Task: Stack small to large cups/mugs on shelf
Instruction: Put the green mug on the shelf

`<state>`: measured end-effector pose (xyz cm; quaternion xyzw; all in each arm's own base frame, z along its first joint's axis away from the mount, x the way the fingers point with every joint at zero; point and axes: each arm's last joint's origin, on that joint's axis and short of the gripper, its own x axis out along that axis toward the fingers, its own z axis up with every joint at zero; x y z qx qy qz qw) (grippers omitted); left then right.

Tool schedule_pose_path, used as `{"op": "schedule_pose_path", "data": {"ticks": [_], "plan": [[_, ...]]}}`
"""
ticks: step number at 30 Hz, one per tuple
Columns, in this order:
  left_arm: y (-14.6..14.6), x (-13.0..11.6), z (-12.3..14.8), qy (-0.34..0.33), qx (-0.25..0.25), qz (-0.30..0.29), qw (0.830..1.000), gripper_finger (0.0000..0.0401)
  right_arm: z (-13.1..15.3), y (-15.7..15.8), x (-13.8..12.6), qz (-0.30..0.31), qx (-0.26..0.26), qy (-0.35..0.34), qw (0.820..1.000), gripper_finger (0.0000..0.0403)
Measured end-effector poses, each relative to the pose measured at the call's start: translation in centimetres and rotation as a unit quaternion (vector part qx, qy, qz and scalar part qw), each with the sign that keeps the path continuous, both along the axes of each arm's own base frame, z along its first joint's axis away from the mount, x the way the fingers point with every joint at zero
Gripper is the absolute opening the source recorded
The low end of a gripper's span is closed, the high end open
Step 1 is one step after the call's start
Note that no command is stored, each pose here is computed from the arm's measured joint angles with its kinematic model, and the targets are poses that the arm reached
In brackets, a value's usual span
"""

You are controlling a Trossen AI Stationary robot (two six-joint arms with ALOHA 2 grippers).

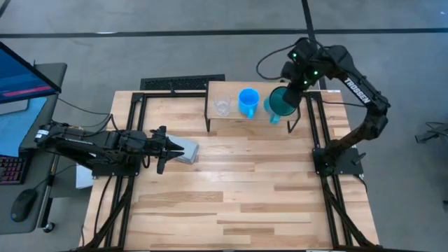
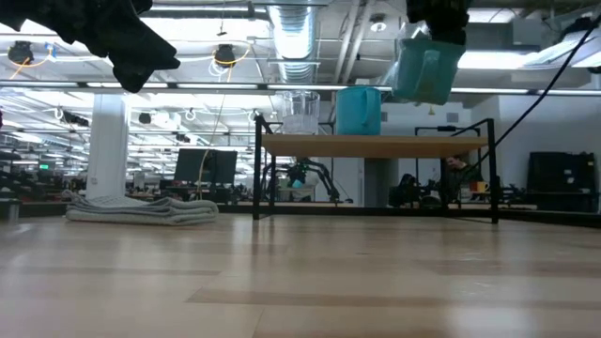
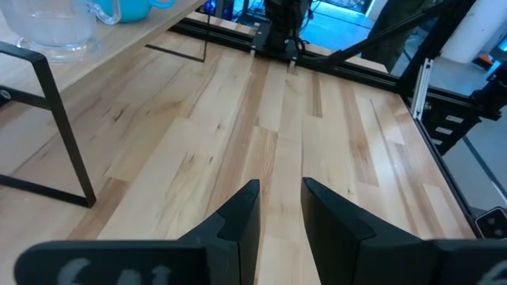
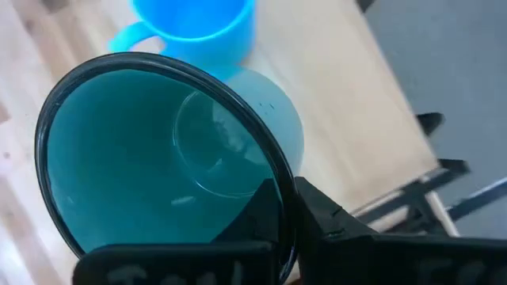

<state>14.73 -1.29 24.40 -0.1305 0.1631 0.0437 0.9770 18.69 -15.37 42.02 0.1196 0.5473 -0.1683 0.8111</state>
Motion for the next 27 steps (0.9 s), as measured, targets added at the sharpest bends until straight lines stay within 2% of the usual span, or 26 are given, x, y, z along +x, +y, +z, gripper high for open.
{"op": "schedule_pose_path", "data": {"ticks": [5,13,18,27], "plan": [[0.0,0.0,0.0,0.000,-0.005,0.002,1.000,0.0085,0.2,-1.0,-0.9,-0.005,-0.015,0.003,1.000,0.0029],[0.0,0.0,0.0,-0.001,-0.014,0.010,1.000,0.0085,0.3,-3.2,-3.3,-0.046,-0.025,0.010,0.999,0.0029],[0.0,0.0,0.0,-0.002,-0.021,0.012,1.000,0.0084,1.9,-3.6,-4.4,-0.058,-0.056,-0.010,0.997,0.0029],[0.1,0.0,0.0,-0.003,-0.017,0.025,1.000,0.0059,4.9,-4.1,-3.1,-0.038,-0.089,-0.065,0.993,0.0029]]}}
